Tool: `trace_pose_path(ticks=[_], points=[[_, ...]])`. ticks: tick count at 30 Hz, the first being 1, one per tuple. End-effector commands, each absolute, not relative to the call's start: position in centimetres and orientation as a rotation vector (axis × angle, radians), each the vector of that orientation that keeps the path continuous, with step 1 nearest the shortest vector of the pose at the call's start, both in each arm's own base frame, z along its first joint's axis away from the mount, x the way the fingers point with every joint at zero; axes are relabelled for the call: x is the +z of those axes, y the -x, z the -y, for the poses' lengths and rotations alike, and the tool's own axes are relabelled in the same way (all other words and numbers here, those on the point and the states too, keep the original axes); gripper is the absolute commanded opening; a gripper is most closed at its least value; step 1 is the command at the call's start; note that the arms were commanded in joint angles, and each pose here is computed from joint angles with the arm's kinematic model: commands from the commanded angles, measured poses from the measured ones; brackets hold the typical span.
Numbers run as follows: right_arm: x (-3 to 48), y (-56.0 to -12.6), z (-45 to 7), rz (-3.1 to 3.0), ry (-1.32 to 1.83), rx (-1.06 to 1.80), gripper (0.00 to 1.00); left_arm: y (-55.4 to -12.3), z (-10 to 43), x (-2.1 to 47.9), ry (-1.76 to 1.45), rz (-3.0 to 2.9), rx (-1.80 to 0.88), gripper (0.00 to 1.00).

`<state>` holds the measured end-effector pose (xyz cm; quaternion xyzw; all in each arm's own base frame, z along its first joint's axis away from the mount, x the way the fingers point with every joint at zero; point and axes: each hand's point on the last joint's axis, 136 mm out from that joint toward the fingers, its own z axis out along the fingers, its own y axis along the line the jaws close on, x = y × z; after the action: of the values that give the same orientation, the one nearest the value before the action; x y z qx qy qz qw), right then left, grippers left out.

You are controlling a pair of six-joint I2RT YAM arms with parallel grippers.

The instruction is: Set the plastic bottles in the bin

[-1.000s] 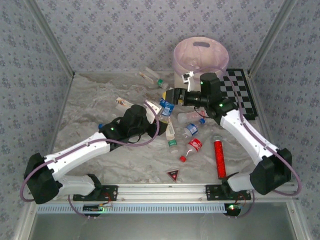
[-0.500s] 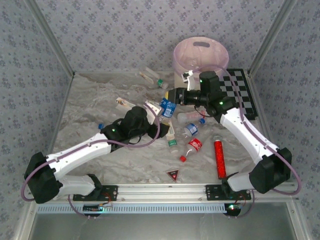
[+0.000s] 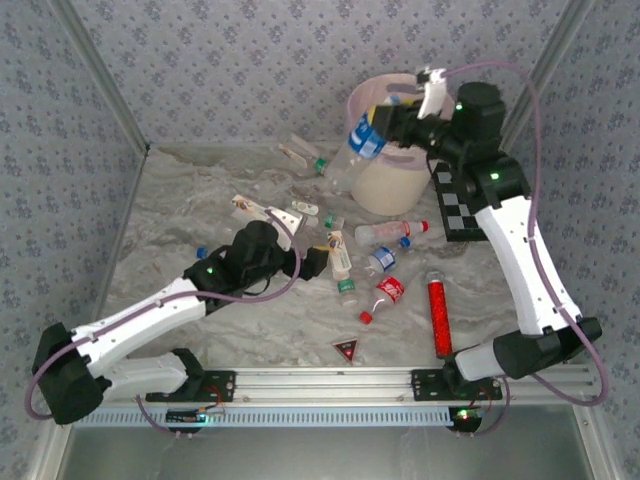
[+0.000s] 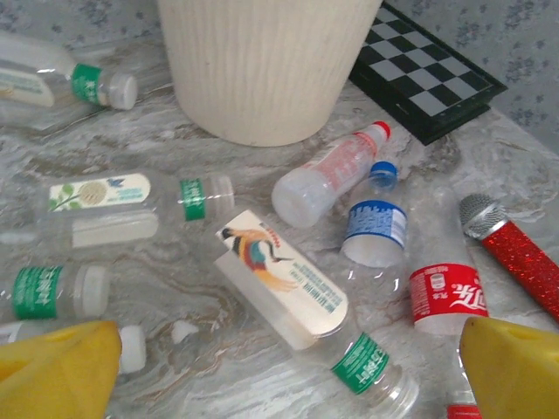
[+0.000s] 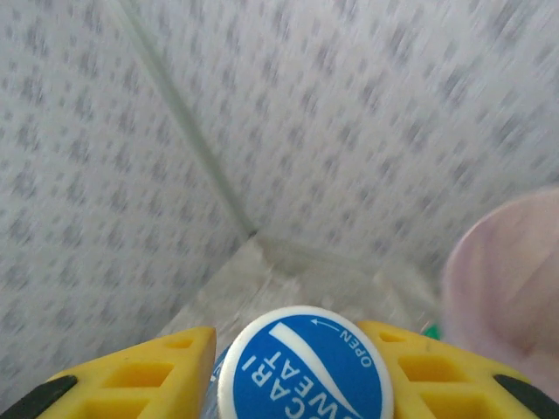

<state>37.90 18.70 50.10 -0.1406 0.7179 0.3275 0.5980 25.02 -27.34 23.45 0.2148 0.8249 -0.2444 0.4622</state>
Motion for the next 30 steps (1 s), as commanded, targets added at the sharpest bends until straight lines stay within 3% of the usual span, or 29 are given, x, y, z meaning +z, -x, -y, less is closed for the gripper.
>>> trace_pose_path(ticks=[1,6,11,18,30], points=[[54.6,-39.8,-14.9,-1.507,0.247,0.573,0.0,-25.4,25.3,22.9,-0.408,-2.05,-0.556,0.99],[57.3,-42.1,-12.5,-1.369,0.239,0.348,0.0,-25.1,24.1,22.8,-0.363,-2.058,-0.545,0.99],[55.5,-46.6,-12.1,-1.366,0.301,0.132,0.0,-24.9,23.0,22.7,-0.327,-2.06,-0.53,0.99],[47.5,-53.4,-14.7,-1.601,0.414,0.161,0.0,-24.0,21.5,22.3,-0.296,-2.09,-0.515,0.99],[31.9,-57.6,-17.6,-1.975,0.444,0.254,0.0,-23.6,19.5,21.4,-0.23,-2.112,-0.487,0.99]])
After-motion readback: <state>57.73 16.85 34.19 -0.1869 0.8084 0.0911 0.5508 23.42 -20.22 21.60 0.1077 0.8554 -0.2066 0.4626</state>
